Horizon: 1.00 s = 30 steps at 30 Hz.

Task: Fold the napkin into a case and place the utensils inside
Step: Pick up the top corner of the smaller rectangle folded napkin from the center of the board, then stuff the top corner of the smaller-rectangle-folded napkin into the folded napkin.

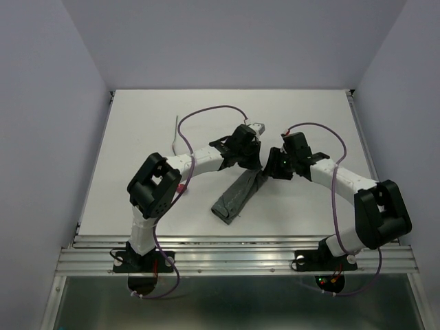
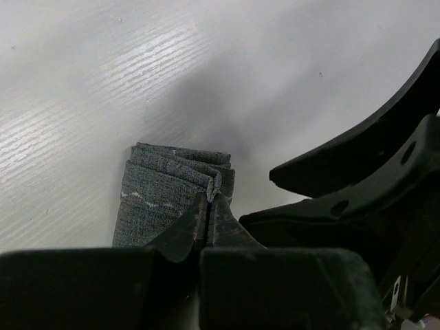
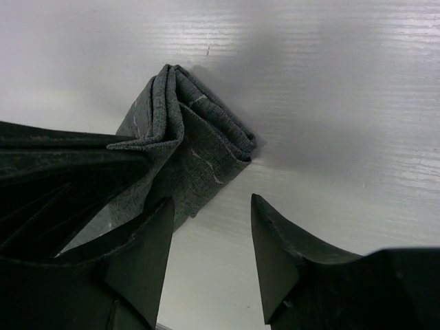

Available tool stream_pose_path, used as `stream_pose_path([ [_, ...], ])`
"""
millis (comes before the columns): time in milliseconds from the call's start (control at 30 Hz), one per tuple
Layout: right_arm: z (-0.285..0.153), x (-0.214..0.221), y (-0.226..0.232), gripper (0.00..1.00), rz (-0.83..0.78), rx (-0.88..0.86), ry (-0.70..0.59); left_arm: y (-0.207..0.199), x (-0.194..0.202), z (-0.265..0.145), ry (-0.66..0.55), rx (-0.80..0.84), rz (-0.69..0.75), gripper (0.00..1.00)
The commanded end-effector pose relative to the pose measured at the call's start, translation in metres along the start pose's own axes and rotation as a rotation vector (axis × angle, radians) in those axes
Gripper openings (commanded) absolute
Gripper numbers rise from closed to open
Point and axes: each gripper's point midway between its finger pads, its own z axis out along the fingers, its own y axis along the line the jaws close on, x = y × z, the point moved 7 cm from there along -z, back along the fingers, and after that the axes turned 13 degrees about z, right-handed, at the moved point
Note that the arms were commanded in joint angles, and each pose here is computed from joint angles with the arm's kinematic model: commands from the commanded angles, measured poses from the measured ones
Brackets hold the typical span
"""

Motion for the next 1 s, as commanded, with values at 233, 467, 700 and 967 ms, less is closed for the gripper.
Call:
stream_pose_path([
  [233, 0.010, 0.013, 0.024, 0.38, -0.116, 0.059, -0.035, -0.014, -0.023, -0.022, -0.096, 0.051, -0.006, 0.00],
  [467, 0.017, 0.021, 0.033, 0.38, -0.158, 0.077, -0.029, -0.014, -0.022, -0.020, -0.089, 0.055, -0.008, 0.00],
  [700, 0.025, 0.028, 0.035, 0.38, -0.190, 0.120, -0.050, -0.014, -0.022, -0.020, -0.090, 0.054, -0.008, 0.00],
  [967, 0.033, 0.027, 0.029, 0.28, -0.194, 0.177, -0.079, -0.014, -0.022, -0.022, -0.091, 0.056, -0.007, 0.00],
])
